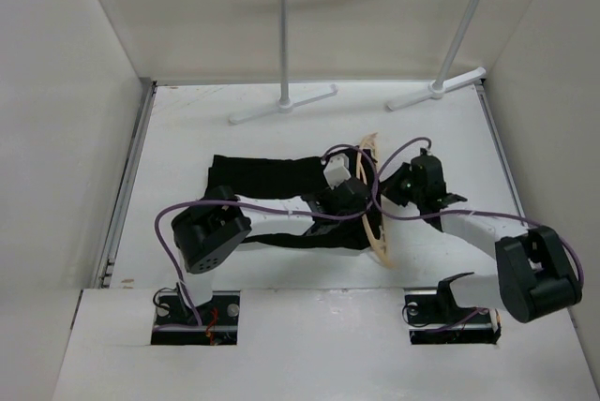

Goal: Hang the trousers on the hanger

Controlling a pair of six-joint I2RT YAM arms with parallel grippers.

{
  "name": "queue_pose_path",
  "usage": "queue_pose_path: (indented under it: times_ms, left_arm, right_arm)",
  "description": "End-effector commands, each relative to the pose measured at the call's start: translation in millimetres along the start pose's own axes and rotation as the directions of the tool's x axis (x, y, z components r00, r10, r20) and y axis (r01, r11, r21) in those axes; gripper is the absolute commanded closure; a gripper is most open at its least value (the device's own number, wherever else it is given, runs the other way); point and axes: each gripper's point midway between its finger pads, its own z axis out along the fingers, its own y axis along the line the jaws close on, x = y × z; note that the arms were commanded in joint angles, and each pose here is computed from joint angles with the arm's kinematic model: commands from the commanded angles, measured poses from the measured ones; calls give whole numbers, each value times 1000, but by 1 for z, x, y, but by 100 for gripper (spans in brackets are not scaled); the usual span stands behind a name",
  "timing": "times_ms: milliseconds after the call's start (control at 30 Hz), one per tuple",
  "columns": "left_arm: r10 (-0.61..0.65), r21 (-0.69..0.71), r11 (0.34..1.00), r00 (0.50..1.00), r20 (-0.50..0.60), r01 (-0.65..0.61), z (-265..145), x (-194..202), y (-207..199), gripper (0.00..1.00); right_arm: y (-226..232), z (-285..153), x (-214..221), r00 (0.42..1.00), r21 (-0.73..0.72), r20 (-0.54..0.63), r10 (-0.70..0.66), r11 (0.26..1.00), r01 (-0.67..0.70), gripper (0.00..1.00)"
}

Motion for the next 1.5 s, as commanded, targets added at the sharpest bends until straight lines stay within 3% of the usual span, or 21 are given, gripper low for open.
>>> queue_pose_path:
  times_ms: [0, 267, 600, 767, 1000, 1133, 1233, 1367, 1467]
  left_arm:
    - [45, -17, 999, 999, 24, -45, -17, -20, 6, 97]
    - [84, -140, 987, 993, 80, -73, -34, -49, 61, 97]
    - [119, -264, 961, 983, 137, -80, -84, -94, 131, 97]
    - [134, -238, 966, 982, 134, -99, -95, -96, 128, 96]
    - [176, -161, 974, 977, 117, -156, -87, -89, 90, 96]
    - [238, -187, 960, 962, 137, -210, -88, -95, 81, 96]
    - [256, -185, 956, 955, 151, -227, -93, -104, 72, 96]
    - [266, -154, 958, 947, 182, -240, -110, -125, 44, 97]
    - [301, -123, 952, 929, 214, -280, -133, -148, 12, 97]
  right_arm:
    - [31, -15, -41, 996, -70, 85, 22, 997, -16, 92]
    - [22, -36, -81, 986, -25, 159, 40, 999, -36, 94]
    - [-16, -35, -82, 977, 58, 182, 109, 991, -121, 95]
    - [-19, -23, -76, 979, 70, 166, 114, 989, -127, 93]
    - [-17, -9, -60, 987, 80, 122, 99, 991, -110, 92]
    - [-21, -8, -59, 987, 95, 128, 99, 989, -111, 90]
    - [-25, -8, -56, 989, 110, 120, 91, 988, -104, 82]
    - [-15, -21, -54, 991, 88, 121, 65, 993, -76, 45]
    - [6, -48, -61, 989, 47, 150, 14, 999, -22, 30]
